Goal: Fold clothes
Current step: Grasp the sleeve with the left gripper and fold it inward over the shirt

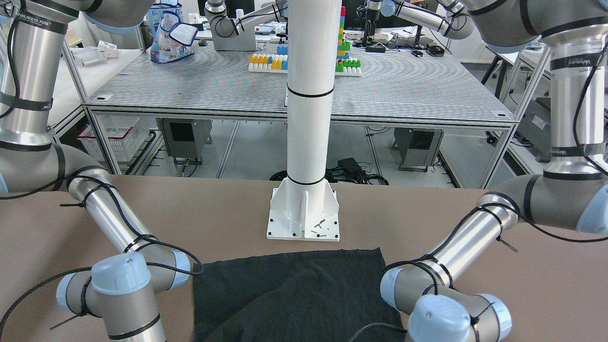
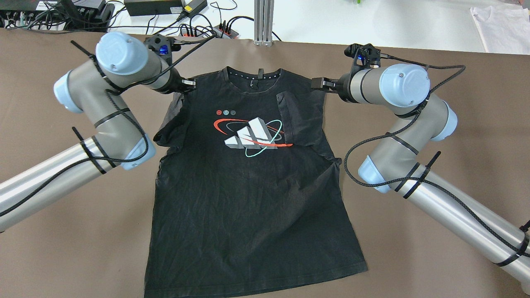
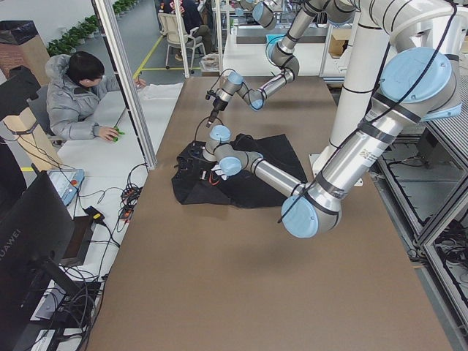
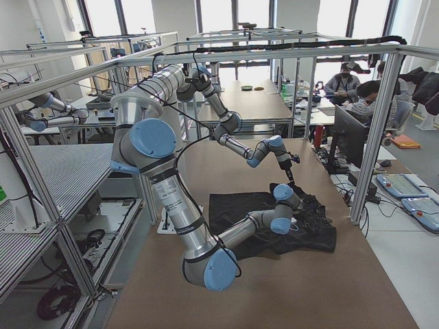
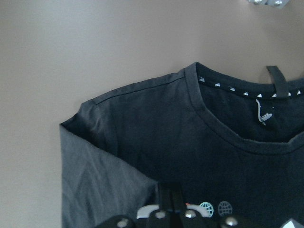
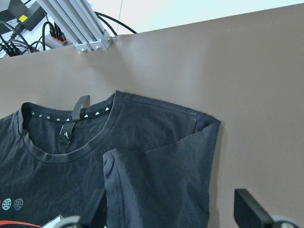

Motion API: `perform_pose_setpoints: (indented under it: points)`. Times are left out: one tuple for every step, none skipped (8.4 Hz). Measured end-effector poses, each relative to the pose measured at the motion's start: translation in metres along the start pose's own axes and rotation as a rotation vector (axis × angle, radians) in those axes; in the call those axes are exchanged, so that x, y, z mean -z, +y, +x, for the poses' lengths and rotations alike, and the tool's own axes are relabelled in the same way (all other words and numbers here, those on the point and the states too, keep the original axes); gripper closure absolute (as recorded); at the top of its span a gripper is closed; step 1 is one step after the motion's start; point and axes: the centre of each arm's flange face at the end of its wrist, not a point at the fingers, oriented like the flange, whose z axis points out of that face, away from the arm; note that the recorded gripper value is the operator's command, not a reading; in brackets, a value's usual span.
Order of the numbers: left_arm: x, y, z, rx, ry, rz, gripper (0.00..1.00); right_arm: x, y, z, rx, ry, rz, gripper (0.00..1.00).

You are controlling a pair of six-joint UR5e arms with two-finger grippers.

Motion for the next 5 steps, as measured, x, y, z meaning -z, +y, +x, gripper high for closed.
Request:
perform_pose_setpoints:
  points:
    - [-0.014, -0.006, 0.027, 0.016, -0.022, 0.008, 1.0, 0.0, 0.001, 0.002, 0.0, 0.002, -0.001, 0.06]
    - [-0.028, -0.009, 0.043, 0.022, -0.05, 0.023, 1.0, -0.001, 0.002, 0.003, 0.0, 0.003, -0.002, 0.06]
    - [-0.035, -0.007, 0.053, 0.021, -0.06, 0.032, 1.0, -0.001, 0.002, 0.003, 0.0, 0.003, -0.002, 0.06]
    - [-0.04, -0.002, 0.062, 0.015, -0.061, 0.034, 1.0, -0.001, 0.002, 0.004, 0.0, 0.004, -0.002, 0.06]
    - [-0.042, 0.002, 0.067, 0.01, -0.06, 0.037, 1.0, -0.001, 0.003, 0.005, 0.0, 0.006, -0.002, 0.06]
